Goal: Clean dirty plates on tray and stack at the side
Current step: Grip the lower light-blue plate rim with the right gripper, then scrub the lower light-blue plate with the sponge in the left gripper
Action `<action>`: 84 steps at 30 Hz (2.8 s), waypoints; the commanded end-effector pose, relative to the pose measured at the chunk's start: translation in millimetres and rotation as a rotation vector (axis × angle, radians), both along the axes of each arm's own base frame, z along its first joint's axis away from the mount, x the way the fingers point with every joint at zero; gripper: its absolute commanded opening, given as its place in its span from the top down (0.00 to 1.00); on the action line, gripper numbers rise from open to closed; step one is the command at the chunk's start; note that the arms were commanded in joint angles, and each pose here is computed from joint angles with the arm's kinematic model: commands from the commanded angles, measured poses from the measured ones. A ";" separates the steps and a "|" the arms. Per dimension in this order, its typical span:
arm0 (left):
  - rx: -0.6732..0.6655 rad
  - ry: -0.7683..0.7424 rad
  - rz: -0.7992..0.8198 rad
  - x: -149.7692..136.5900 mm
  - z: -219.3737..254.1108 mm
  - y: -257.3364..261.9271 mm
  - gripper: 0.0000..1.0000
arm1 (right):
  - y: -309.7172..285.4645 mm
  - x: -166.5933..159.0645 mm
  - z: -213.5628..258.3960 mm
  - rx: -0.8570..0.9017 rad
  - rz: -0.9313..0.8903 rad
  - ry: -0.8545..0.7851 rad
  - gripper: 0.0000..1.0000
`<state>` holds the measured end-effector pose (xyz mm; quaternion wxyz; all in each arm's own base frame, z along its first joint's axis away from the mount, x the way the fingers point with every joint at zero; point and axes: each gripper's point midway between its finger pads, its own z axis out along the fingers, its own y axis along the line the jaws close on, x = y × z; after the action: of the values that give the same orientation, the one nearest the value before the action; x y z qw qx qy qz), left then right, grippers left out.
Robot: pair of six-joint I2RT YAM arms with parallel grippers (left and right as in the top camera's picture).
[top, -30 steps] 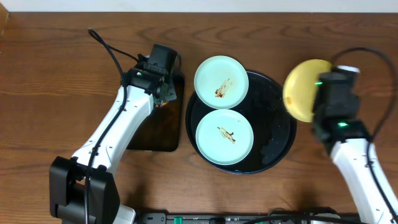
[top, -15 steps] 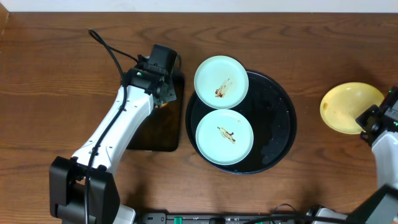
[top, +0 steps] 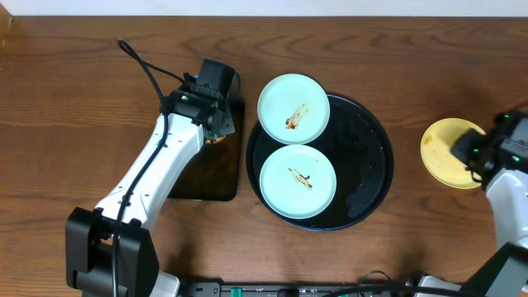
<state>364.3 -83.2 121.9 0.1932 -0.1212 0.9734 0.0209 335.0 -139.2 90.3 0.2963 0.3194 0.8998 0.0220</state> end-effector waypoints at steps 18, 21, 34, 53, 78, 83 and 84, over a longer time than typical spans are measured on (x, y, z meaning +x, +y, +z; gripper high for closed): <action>-0.331 0.166 -0.301 -52.3 -11.3 -103.2 0.93 | 257.0 -44.4 -35.4 0.212 0.863 0.254 0.63; -0.327 0.167 -0.352 -58.9 -13.3 -120.3 0.93 | 260.9 -46.9 -50.4 0.190 0.835 0.308 0.65; -0.309 0.157 -0.418 -70.8 -26.3 -163.8 0.92 | 277.6 -60.7 -90.7 0.225 0.849 0.435 0.87; -0.382 0.294 -0.295 -102.0 -92.2 -232.4 0.93 | 275.5 -60.9 -95.9 0.234 0.787 0.458 0.99; -0.109 0.263 -0.101 -51.2 -112.3 -121.4 0.93 | 260.6 -69.7 -100.5 0.180 0.734 0.521 0.99; -0.257 0.190 -0.265 -57.8 -50.5 -143.9 0.92 | 261.2 -68.4 -100.4 0.180 0.736 0.516 0.77; -0.262 0.164 -0.267 -58.3 -37.8 -142.0 0.93 | 261.3 -67.9 -100.3 0.179 0.736 0.513 0.75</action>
<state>299.1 -226.8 34.9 0.0409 -0.0482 0.9940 -0.0890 267.6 134.3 0.5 0.0096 -0.0072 0.9862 0.1652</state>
